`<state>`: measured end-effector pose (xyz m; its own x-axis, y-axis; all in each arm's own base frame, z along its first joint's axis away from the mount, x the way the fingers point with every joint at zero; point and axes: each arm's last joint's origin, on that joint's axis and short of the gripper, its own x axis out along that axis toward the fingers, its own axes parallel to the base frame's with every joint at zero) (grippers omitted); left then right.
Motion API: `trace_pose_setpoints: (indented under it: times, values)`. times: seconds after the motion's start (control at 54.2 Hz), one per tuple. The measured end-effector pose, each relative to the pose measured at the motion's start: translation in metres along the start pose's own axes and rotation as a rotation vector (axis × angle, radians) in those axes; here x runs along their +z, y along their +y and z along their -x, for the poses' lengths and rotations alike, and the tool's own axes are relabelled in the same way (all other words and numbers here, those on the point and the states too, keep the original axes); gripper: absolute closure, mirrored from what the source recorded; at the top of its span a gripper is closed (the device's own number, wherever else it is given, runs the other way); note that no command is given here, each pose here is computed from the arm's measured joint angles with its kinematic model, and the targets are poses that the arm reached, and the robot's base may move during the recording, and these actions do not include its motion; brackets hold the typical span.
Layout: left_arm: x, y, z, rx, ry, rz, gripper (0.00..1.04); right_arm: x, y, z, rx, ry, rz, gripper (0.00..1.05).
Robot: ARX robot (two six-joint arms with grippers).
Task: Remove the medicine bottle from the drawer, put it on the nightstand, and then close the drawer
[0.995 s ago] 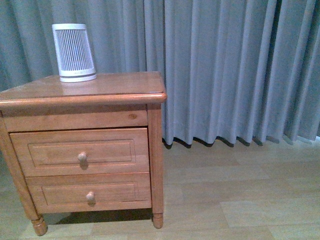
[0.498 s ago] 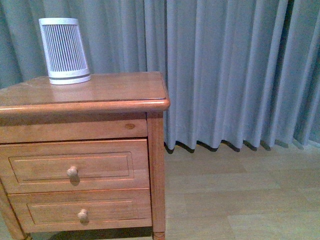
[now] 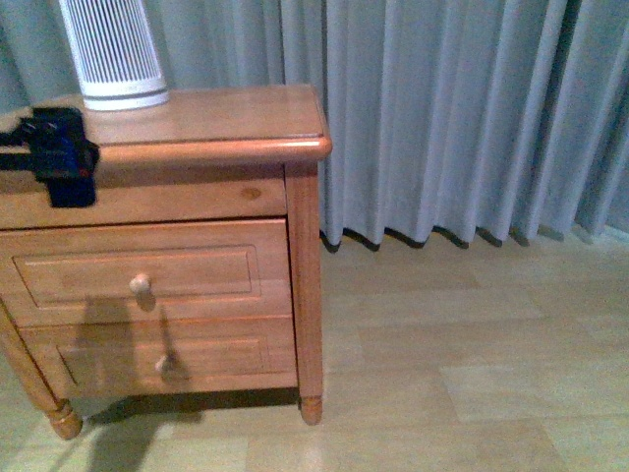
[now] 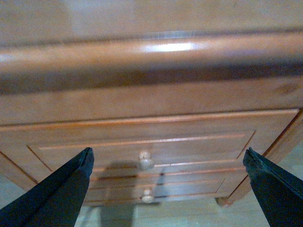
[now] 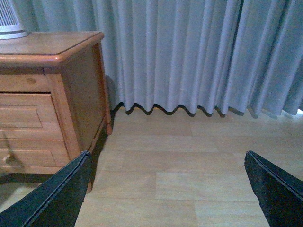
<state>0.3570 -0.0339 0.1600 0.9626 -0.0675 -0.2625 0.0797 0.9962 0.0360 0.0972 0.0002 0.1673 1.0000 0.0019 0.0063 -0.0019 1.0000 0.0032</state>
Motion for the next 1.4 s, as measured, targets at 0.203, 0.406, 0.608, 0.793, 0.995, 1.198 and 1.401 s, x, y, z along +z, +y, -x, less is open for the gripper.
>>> trace_pose_setpoints:
  times: [0.203,0.406,0.608,0.793,0.995,1.198,1.401]
  values:
    - [-0.058,-0.005,-0.049,0.0,0.1,-0.011,0.07,0.0,0.0,0.0,0.0,0.0,0.0,0.07]
    - [-0.082,-0.004,-0.075,-0.004,0.123,-0.026,0.07,0.0,0.0,0.0,0.0,0.0,0.0,0.07]
    - [-0.081,0.004,-0.09,0.015,0.103,-0.021,0.07,0.0,0.0,0.0,0.0,0.0,0.0,0.07]
    - [-0.08,0.008,-0.1,0.025,0.088,-0.014,0.07,0.0,0.0,0.0,0.0,0.0,0.0,0.07]
    - [-0.086,0.007,-0.108,0.028,0.093,0.001,0.07,0.0,0.0,0.0,0.0,0.0,0.0,0.07]
    - [-0.091,0.006,-0.115,0.038,0.1,0.02,0.07,0.0,0.0,0.0,0.0,0.0,0.0,0.07]
    - [-0.089,0.006,-0.119,0.058,0.089,0.03,0.36,0.0,0.0,0.0,0.0,0.0,0.0,0.07]
